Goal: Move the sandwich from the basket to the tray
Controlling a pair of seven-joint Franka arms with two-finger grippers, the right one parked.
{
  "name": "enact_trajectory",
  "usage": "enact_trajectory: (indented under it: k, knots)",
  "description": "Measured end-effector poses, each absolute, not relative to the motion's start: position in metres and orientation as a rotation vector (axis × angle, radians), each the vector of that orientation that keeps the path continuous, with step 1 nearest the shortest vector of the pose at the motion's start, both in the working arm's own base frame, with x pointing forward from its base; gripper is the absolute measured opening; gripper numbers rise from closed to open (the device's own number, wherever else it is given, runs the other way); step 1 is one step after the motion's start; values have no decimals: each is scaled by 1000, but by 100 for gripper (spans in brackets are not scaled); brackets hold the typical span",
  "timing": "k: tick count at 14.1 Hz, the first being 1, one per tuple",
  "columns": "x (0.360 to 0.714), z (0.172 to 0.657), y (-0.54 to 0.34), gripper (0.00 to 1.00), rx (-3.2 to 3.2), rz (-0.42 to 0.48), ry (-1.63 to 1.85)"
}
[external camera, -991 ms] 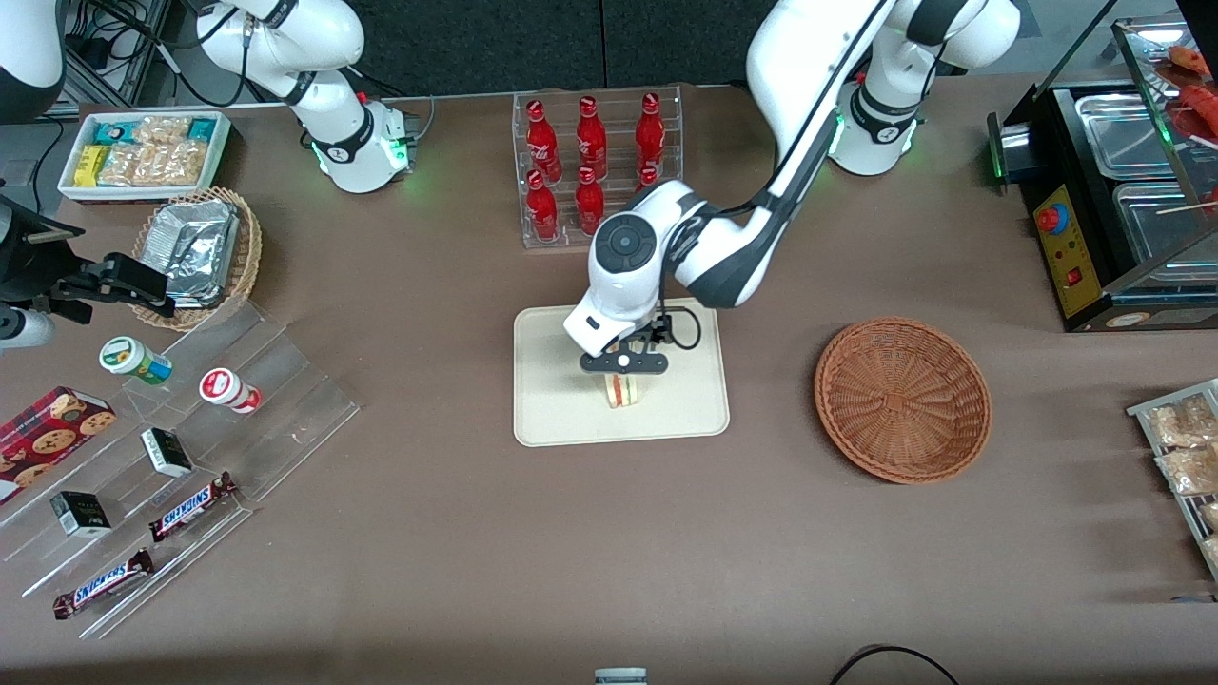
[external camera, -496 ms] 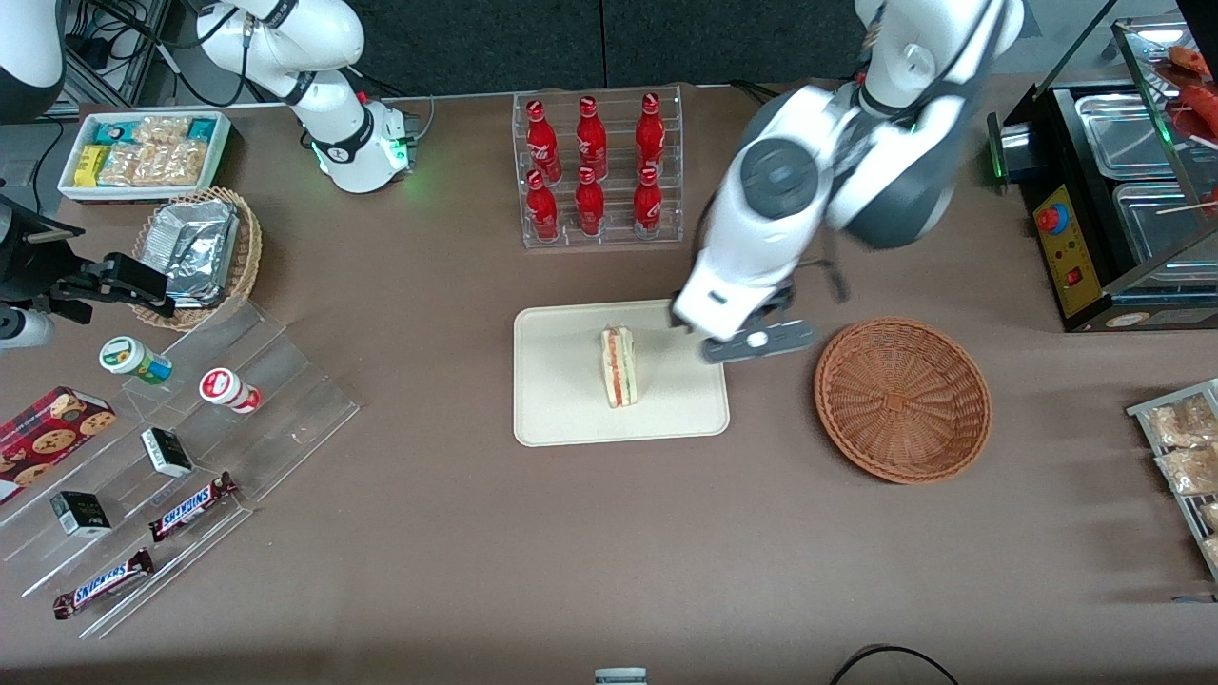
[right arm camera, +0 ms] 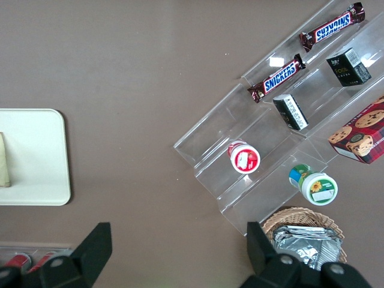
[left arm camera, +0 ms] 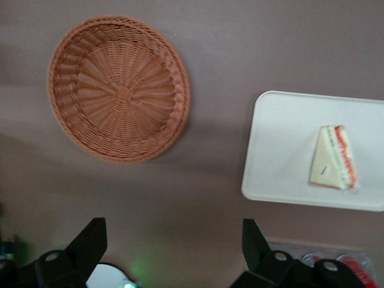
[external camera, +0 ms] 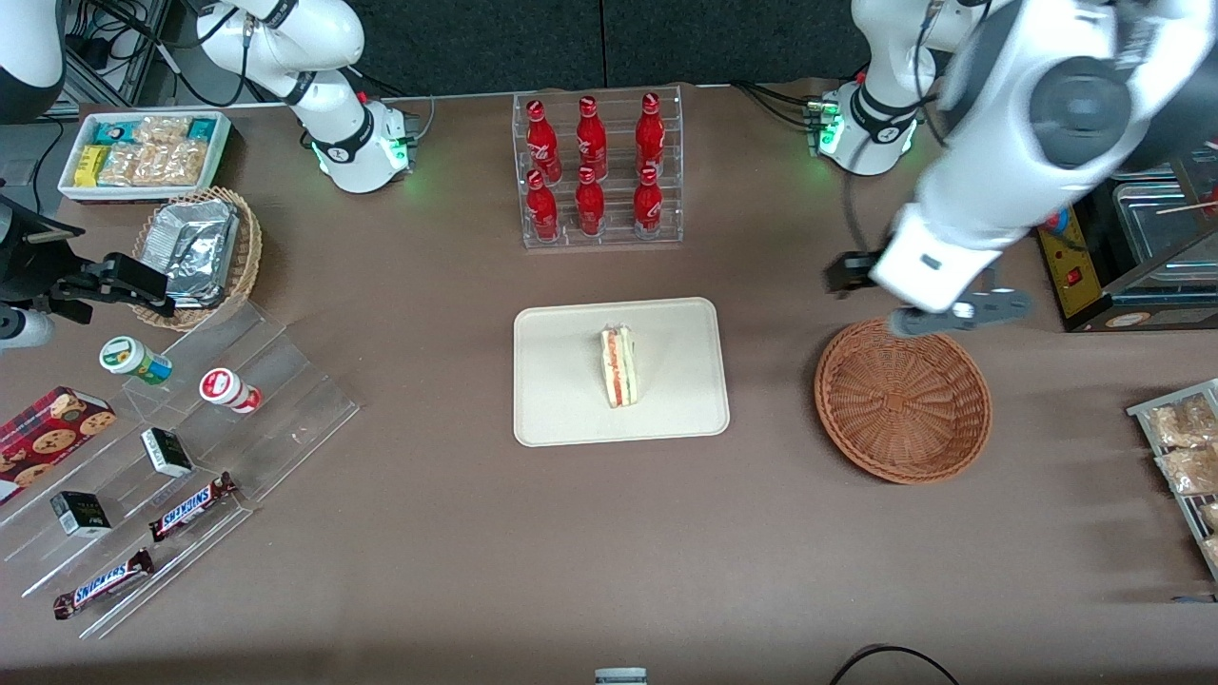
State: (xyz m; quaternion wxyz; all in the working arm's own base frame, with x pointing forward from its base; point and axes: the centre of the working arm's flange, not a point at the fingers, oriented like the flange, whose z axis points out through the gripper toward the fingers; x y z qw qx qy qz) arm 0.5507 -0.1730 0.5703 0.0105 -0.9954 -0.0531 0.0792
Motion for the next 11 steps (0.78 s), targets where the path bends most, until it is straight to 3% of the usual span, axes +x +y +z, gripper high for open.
enact_trajectory:
  k: [6, 11]
  knots:
    - [545, 605, -66, 100, -3118, 313, 88]
    - [540, 620, -59, 100, -3056, 292, 121]
